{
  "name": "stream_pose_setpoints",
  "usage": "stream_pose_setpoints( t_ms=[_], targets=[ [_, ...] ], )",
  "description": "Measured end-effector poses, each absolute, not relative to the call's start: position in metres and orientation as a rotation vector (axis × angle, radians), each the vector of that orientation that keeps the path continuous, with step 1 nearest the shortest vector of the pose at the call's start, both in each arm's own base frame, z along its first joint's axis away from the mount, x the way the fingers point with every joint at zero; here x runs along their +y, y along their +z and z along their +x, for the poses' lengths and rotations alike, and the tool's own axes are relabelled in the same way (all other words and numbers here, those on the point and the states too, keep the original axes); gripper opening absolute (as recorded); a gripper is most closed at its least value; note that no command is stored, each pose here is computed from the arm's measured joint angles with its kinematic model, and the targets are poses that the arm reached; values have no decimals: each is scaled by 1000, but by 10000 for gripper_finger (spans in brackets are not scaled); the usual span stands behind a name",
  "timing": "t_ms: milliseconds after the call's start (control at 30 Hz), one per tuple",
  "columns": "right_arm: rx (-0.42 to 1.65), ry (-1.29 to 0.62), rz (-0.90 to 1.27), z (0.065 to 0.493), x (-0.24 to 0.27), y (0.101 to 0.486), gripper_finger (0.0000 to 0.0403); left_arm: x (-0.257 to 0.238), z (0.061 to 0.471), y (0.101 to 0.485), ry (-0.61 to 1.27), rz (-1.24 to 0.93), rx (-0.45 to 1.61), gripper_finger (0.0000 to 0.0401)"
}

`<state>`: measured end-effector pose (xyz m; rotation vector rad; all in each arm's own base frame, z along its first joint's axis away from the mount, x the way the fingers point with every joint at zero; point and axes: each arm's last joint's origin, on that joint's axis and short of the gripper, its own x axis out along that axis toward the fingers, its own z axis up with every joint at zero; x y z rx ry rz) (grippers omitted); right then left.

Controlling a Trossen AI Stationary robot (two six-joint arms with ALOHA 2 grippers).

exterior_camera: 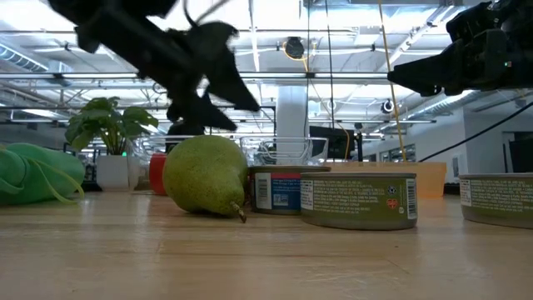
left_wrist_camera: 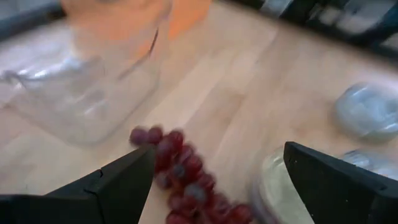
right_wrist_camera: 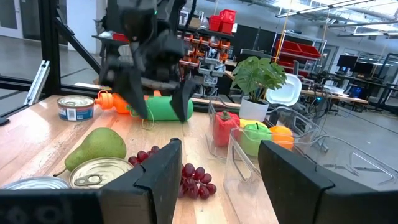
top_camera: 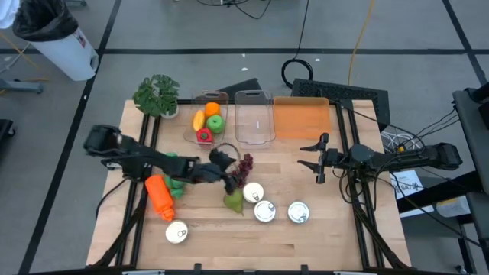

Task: Pick & Place Food Item
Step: Put the red grapes into the left transparent bin

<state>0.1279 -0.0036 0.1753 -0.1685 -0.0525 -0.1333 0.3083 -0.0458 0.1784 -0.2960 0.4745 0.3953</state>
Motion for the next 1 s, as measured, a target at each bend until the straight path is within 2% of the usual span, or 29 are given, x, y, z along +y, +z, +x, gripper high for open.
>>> stream_pose_setpoints(
  t_ms=[300, 700, 800, 1000],
  targets=[
    [-52, -133, -169, 128, -4, 175, 199, -51, 332, 144, 502, -361, 678, 367],
    [-52, -133, -169, 128, -4, 175, 199, -40, 307, 130, 658, -461, 949, 367],
    [-52, -133, -169, 128, -4, 175, 199, -42, 309, 132, 619, -509, 946, 367],
    [-52, -133, -169, 128, -4, 175, 199, -44, 317, 132, 508, -447, 926, 367]
  ],
)
